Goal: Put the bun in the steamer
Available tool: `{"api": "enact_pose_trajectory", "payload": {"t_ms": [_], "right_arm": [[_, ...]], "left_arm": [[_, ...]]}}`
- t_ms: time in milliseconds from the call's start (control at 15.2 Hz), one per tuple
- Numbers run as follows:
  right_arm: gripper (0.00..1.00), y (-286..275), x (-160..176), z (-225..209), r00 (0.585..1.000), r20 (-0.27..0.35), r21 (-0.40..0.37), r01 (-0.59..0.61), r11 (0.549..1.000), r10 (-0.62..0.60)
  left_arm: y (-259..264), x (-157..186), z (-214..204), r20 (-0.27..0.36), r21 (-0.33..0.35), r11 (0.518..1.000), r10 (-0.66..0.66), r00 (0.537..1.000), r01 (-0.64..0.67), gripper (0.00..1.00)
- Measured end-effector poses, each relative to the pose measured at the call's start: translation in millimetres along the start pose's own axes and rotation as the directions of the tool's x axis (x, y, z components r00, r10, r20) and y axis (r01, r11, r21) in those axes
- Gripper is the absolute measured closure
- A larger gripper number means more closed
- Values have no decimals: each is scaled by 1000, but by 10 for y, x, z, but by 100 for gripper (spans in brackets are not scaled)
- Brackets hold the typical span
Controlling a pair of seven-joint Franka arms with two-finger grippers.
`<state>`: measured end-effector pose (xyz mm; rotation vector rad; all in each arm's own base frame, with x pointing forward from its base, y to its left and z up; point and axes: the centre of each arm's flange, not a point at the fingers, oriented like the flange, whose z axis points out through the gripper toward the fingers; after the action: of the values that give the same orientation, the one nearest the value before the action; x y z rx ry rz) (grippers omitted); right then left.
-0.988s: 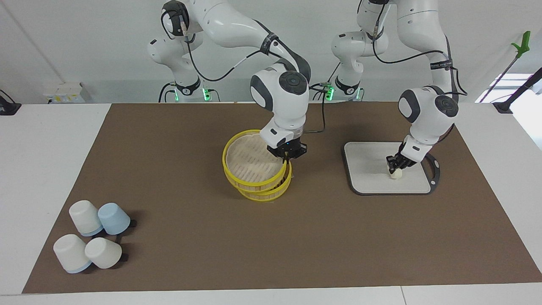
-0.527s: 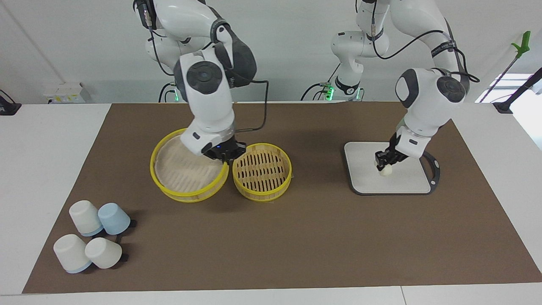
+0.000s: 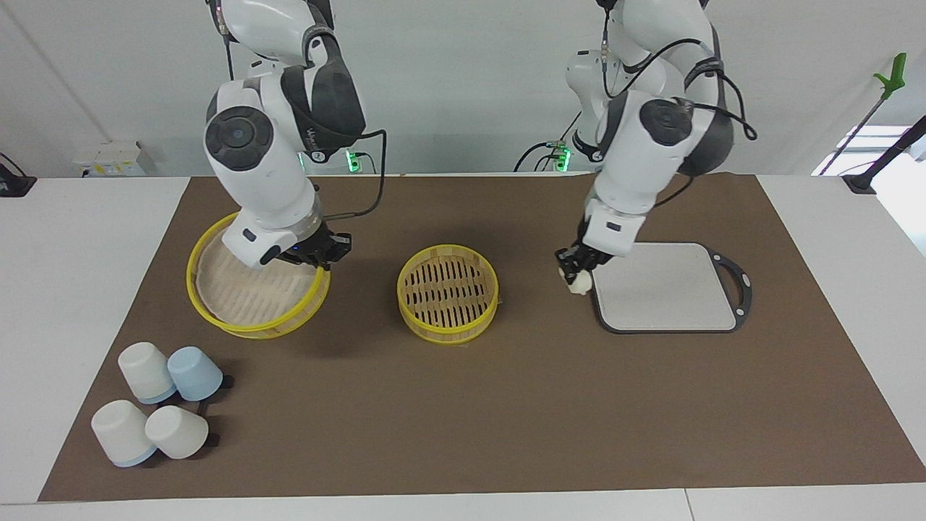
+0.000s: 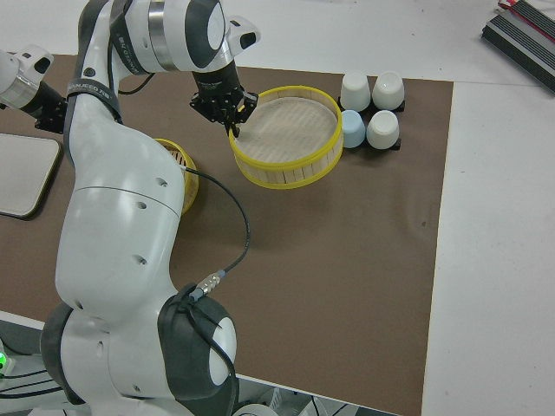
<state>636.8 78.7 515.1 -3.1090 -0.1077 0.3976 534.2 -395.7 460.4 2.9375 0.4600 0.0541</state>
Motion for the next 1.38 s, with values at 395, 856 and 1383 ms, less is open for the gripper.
{"api": "enact_pose_trajectory", "payload": {"t_ms": [395,856,1383], "right_arm": [[92,-27,-46,87,1000,23,2,6,1000,-6],[92,-27,-53,83,1000,22,2,6,1000,-6],[92,-961,24,48,990,-125,46,-68,997,73]], "left_arm": [[190,-182,1169,-40,33,999,22,999,-21,73],[172,-218,1303,-48,40,999,34,998,-32,32],[-453,337,56,-31,96,995,9,999,-6,0]]}}
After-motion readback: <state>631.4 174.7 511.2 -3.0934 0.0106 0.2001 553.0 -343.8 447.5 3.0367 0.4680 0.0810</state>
